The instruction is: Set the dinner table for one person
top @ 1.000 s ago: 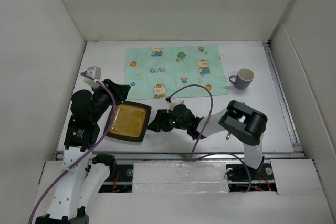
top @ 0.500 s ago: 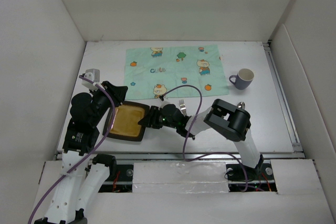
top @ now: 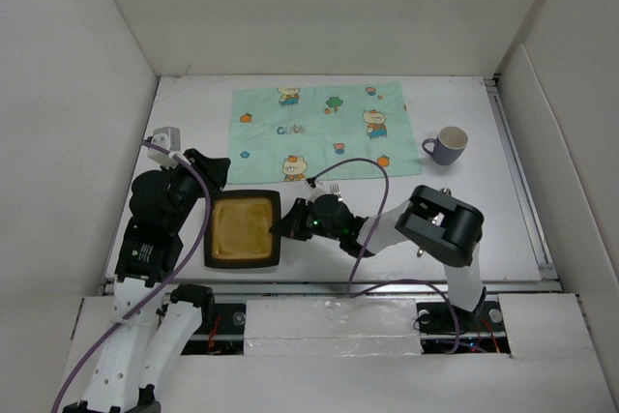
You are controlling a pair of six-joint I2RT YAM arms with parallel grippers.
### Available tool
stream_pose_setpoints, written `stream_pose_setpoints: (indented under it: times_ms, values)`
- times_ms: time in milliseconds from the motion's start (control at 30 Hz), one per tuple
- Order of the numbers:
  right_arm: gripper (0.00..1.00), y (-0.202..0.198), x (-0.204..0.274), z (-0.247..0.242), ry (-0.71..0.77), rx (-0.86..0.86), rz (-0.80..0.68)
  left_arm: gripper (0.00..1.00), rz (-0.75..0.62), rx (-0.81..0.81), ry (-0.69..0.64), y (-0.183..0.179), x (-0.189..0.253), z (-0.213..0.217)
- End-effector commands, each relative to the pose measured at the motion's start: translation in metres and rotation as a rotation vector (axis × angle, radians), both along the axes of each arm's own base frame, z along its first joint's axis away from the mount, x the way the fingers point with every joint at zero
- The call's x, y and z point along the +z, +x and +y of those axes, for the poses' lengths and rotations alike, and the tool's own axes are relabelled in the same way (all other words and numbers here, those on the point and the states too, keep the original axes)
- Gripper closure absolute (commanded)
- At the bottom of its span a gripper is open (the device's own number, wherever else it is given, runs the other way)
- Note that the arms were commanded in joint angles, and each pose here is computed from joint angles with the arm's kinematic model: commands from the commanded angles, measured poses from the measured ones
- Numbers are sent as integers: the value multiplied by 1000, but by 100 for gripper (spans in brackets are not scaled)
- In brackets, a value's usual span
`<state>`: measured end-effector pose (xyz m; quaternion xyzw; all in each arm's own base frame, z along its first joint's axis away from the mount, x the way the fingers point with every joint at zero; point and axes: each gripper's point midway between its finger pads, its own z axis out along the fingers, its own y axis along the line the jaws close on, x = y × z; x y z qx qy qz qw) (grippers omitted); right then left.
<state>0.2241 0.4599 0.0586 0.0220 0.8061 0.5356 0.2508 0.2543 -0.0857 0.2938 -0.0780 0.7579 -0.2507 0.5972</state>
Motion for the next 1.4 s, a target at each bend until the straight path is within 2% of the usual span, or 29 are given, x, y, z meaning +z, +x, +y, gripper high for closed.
stream_pose_setpoints:
  times_ms: [0,67,133,167,333,367,400,600,633,933,1133,1267,1367]
  values:
    - [100,15,105,-5,156,34,-212,78,-78,84,-7,4,31,14]
    - [100,37,154,-26,217,33,-272,78,-86,144,-26,5,39,23]
    - [100,54,174,-47,227,17,-297,77,-93,202,-33,6,45,32]
    - [100,76,198,-67,241,-17,-338,76,-92,208,-37,5,44,33]
    - [100,149,208,-128,95,-123,-385,73,-71,220,-38,7,36,35]
    - [100,161,225,-133,96,-109,-412,72,-72,215,-38,6,35,34]
    - [100,184,212,-149,57,-136,-391,72,-75,205,-42,5,36,32]
    - [100,249,212,-175,13,-167,-368,72,-53,162,-26,6,24,25]
    - [100,260,196,-181,3,-173,-336,72,-53,164,-26,6,24,25]
    - [100,291,174,-182,73,-188,-283,72,-36,110,-21,8,19,16]
    - [100,298,176,-181,180,-233,-284,72,-33,100,-20,8,17,14]
    - [100,294,184,-183,322,-272,-265,72,-27,103,-17,10,16,14]
    - [100,297,179,-185,350,-298,-258,72,-31,91,-18,9,16,12]
